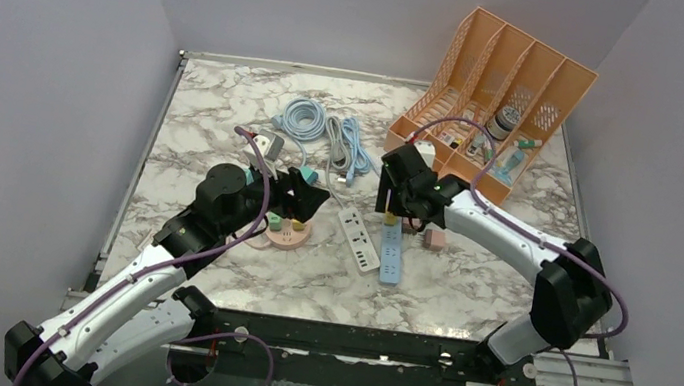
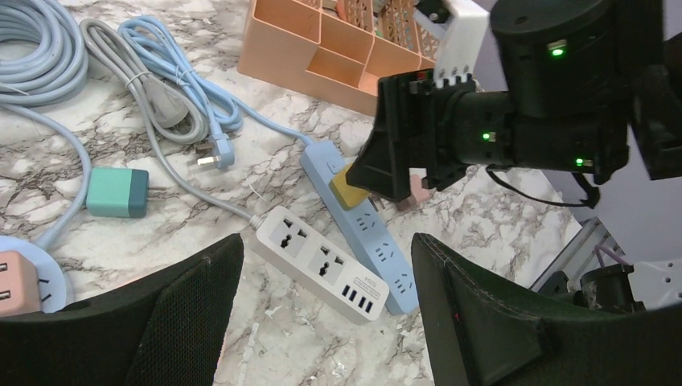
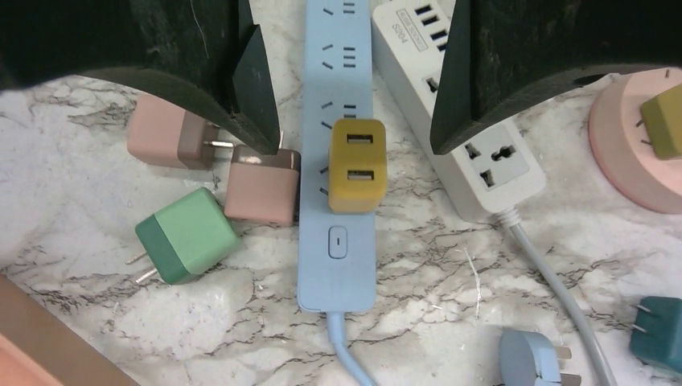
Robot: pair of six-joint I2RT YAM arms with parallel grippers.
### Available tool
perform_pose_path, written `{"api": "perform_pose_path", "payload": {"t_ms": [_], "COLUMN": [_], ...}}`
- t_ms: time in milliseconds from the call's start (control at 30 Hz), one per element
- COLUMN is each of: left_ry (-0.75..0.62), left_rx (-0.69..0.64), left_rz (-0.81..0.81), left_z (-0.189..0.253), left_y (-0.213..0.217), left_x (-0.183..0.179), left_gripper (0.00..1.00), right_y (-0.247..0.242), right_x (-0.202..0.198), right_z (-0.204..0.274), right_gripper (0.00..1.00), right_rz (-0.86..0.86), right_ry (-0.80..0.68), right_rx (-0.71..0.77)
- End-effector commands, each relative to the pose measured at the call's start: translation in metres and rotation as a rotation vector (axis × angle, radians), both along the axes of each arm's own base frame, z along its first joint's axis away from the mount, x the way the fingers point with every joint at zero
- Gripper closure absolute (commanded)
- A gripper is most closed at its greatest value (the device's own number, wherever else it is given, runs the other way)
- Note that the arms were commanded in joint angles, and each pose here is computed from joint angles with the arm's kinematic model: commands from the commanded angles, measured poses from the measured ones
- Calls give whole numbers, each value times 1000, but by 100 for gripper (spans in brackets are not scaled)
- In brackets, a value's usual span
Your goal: Insert the plug
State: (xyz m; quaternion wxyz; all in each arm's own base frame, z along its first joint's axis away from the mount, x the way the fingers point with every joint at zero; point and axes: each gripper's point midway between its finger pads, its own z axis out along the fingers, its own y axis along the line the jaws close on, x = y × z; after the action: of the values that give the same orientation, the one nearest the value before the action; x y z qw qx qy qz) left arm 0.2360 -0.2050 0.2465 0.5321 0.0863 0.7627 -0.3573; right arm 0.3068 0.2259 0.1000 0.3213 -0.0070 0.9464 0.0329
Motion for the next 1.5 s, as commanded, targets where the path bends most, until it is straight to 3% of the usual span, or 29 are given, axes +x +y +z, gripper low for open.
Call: {"api": "perform_pose_path", "payload": {"t_ms": [0, 200, 667, 1100, 1467], "left_ry": [-26, -29, -21, 4, 115], "left_rx": [-5, -13, -16, -23, -88], "left_rz": [10, -2, -23, -57, -131], "left_z": [10, 9, 4, -1, -22], "left_y": [1, -2, -8, -15, -31], "left_x": [3, 4, 5, 4, -7], "left_gripper": [21, 21, 21, 21, 21], "right_y": [-21, -63, -116, -111, -93], "right_x": [-7, -14, -32, -34, -32], "right_z": [17, 19, -64, -79, -40], "right_gripper": [30, 30, 30, 50, 62], "right_rz": [-86, -182, -267, -185, -131], "right_ry": [-67, -114, 96, 109, 2], "right_rx": [20, 21, 1, 74, 221]}}
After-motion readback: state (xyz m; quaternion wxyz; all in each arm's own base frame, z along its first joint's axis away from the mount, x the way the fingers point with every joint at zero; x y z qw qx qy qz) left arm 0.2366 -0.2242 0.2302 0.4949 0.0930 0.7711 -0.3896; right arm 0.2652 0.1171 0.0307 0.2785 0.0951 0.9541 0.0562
